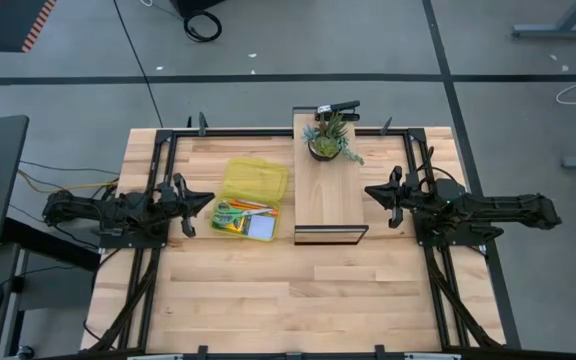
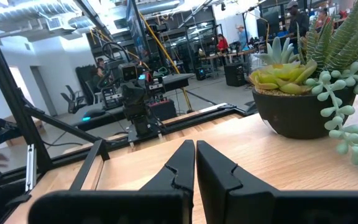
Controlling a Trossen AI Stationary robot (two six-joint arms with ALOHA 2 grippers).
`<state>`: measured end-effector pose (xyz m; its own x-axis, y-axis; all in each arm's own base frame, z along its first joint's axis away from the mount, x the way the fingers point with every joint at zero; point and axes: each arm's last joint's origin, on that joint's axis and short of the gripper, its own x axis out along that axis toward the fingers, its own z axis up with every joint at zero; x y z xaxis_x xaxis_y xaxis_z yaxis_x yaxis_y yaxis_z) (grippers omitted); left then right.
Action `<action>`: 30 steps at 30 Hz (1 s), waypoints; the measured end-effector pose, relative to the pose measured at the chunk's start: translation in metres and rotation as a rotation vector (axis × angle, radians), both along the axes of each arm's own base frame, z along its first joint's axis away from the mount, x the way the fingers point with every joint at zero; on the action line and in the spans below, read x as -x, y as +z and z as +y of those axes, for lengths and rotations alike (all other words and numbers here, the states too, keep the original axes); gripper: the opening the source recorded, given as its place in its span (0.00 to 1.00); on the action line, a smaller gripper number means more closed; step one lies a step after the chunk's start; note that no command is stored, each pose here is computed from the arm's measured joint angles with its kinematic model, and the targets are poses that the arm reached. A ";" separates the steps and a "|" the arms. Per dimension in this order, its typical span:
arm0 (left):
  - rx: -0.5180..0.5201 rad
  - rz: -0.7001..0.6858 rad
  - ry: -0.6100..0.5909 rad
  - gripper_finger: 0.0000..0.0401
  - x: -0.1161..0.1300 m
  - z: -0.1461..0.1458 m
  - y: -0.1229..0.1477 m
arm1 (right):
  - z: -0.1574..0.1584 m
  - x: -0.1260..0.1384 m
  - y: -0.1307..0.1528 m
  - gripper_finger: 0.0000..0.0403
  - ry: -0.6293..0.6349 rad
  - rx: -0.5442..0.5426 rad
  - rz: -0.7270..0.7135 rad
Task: Pack school essentials
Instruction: Return to Home Position
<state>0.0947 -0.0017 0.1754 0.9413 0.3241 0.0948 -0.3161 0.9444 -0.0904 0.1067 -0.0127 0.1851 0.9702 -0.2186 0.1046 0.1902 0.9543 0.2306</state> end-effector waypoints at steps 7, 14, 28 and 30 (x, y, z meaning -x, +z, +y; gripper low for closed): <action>0.000 0.000 0.000 0.06 0.000 0.000 0.000 | 0.000 0.000 0.000 0.06 0.000 0.000 0.000; 0.000 0.000 0.000 0.09 0.000 0.000 0.000 | 0.000 0.000 0.000 0.06 0.000 0.000 0.000; 0.000 0.000 0.000 0.06 0.000 0.000 0.000 | 0.000 0.000 0.000 0.06 0.000 0.000 0.000; 0.000 0.000 0.000 0.07 0.000 0.000 0.000 | 0.000 0.000 0.000 0.06 0.000 0.000 0.000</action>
<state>0.0946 -0.0017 0.1754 0.9411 0.3245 0.0950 -0.3164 0.9443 -0.0907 0.1067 -0.0127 0.1851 0.9702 -0.2186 0.1046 0.1902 0.9543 0.2306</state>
